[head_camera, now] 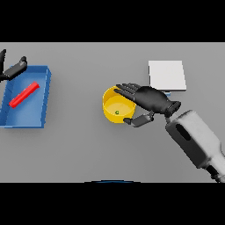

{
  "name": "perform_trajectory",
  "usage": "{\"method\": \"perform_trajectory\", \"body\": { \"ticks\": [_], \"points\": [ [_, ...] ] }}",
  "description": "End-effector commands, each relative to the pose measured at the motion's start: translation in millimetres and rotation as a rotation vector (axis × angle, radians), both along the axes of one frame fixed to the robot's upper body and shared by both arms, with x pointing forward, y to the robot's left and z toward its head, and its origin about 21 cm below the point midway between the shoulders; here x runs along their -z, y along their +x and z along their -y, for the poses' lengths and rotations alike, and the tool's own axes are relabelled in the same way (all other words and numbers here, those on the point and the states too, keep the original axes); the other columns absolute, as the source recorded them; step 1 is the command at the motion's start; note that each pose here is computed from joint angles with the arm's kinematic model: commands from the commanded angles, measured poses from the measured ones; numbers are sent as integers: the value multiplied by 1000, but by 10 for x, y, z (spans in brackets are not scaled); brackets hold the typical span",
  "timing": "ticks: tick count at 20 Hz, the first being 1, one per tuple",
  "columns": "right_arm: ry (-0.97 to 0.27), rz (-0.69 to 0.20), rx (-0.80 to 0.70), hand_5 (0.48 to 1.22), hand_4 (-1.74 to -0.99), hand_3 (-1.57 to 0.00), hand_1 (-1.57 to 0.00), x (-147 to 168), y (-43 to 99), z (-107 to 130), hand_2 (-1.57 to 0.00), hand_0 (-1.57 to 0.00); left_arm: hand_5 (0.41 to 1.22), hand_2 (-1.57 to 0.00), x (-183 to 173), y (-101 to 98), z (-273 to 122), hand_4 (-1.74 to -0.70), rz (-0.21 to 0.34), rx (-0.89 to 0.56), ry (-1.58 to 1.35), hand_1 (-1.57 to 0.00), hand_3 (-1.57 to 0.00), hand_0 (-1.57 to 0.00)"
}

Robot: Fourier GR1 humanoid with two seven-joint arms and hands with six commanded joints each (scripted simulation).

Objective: Pick up the red beaker and tilt it to pour out 1 green nut into yellow bowl. Pick up the yellow bowl and place it on the metallic measuring scale.

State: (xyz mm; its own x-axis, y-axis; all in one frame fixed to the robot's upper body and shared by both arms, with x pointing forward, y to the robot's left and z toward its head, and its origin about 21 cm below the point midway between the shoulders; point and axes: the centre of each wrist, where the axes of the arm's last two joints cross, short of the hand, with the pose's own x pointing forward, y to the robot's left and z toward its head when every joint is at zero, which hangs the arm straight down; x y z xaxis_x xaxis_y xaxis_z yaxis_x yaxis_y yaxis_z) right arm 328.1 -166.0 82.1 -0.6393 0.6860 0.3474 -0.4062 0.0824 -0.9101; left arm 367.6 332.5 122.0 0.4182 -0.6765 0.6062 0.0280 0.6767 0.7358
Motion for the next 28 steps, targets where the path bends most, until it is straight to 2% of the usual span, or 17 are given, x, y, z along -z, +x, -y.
{"method": "perform_trajectory", "body": {
  "ticks": [1, 6, 12, 17, 23, 26, 28],
  "points": [
    [-26, -8, -28, 638, -1212, 1, 1, 32, -7, -27, 1, 1, 720, 1, -4, -6, -23, -762, 5, -7, -4, 1, 1, 1],
    [-106, -25, -87, 651, -1220, 1, 1, 65, 126, -180, 1, 1, 725, 1, 21, -11, -28, -784, 16, 0, -31, 1, 1, 1],
    [-176, -60, -147, 673, -1256, 1, 1, 209, 158, -214, 1, 1, 725, 1, 7, 36, 11, -798, 18, 0, -41, 1, 1, 1],
    [-235, -97, -147, 696, -1277, 1, 1, 288, 215, -262, 1, 1, 723, 1, 31, -11, -11, -795, 10, 10, -41, 1, 1, 1],
    [-214, -112, -175, 721, -1289, -42, 1, 390, 238, -285, -15, 1, 729, 1, -7, -17, -7, -793, 21, 1, -36, 1, 1, 1],
    [-209, -120, -145, 800, -1333, -121, -14, 416, 261, -354, -84, 1, 732, 1, -29, -25, 12, -793, 18, 2, -35, 1, 1, 1],
    [-208, -129, -166, 875, -1396, -243, -145, 427, 218, -324, -204, -173, 730, 1, 9, -37, 47, -796, 20, -2, -37, 1, 1, 1]
  ]
}}
